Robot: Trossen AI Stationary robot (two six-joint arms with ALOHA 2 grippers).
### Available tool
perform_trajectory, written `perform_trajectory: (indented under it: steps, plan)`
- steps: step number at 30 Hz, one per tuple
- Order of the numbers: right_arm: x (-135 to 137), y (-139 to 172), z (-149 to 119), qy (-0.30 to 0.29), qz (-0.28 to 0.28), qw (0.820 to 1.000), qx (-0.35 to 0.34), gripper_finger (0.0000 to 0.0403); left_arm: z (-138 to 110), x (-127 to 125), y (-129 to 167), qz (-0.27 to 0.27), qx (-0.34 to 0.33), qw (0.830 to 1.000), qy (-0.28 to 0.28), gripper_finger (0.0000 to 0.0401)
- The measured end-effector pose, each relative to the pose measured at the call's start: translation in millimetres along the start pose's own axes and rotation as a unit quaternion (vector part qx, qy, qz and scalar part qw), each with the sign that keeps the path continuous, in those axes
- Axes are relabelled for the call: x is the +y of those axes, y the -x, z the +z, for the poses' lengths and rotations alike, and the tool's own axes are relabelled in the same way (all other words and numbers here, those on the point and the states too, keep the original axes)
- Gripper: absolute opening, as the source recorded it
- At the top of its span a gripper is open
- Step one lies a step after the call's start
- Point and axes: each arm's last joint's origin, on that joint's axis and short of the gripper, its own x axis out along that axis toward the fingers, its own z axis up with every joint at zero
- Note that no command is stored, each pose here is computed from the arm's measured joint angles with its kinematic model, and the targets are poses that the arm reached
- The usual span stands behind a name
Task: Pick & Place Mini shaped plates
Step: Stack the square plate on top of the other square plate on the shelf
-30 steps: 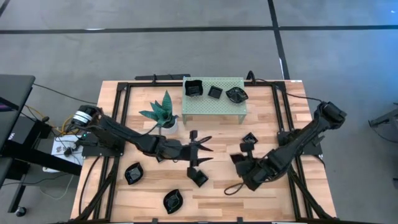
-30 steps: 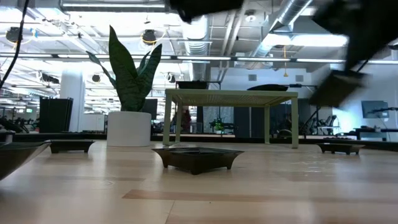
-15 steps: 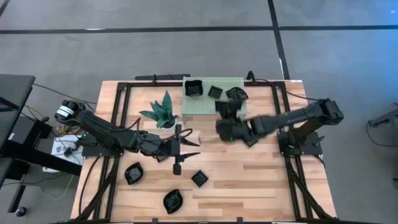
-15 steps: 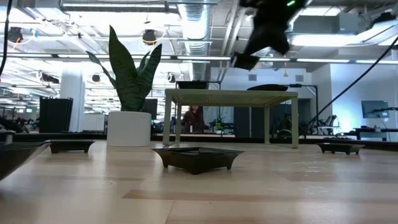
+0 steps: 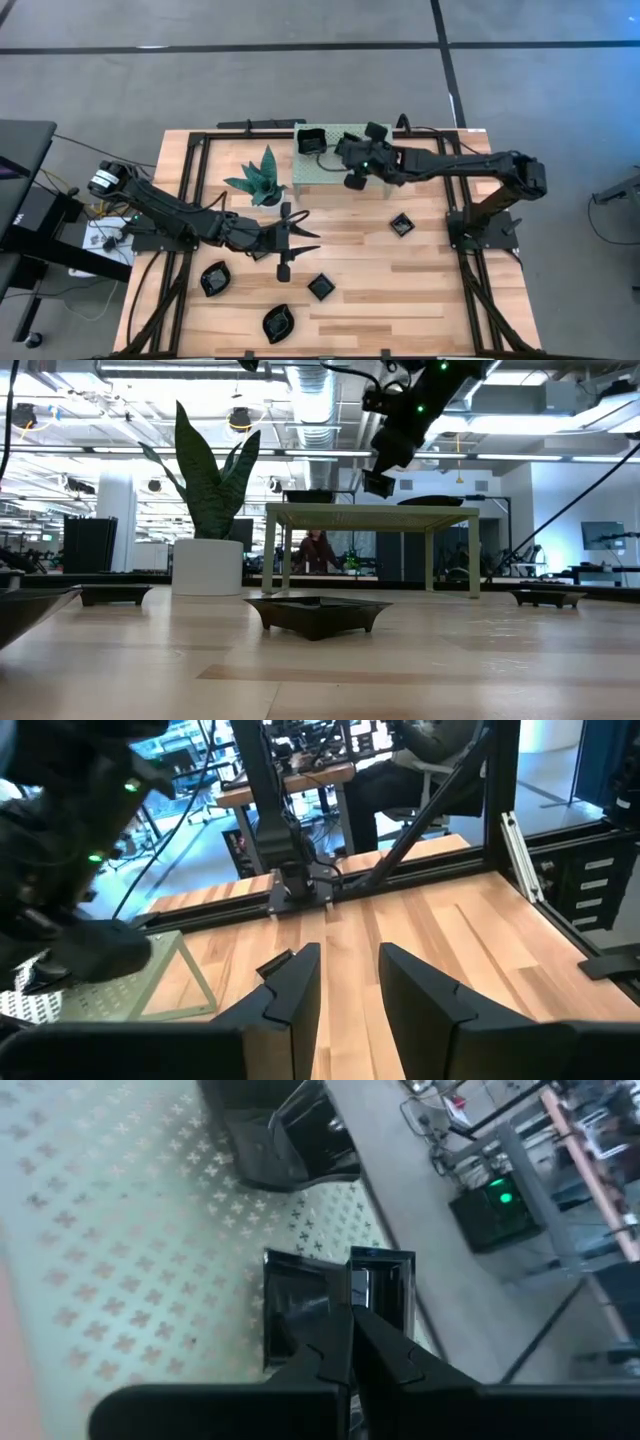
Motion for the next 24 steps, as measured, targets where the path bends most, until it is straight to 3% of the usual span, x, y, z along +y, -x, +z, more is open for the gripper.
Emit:
perform_trajectory:
  steps: [8,14,24]
  plan:
    - [-15,-12,-1,-0.050,0.054,0.997,-0.022,0.0001,0,0,0,0.000,-0.001,1.000,0.000,0.0106]
    - [-24,-18,-6,-0.080,0.047,0.996,-0.010,0.0001,0,0,0,0.000,-0.001,1.000,0.000,0.0106]
    - [-24,-19,-6,-0.074,0.058,0.996,-0.009,0.0007,1,0,0,0.000,-0.002,1.000,0.001,0.0106]
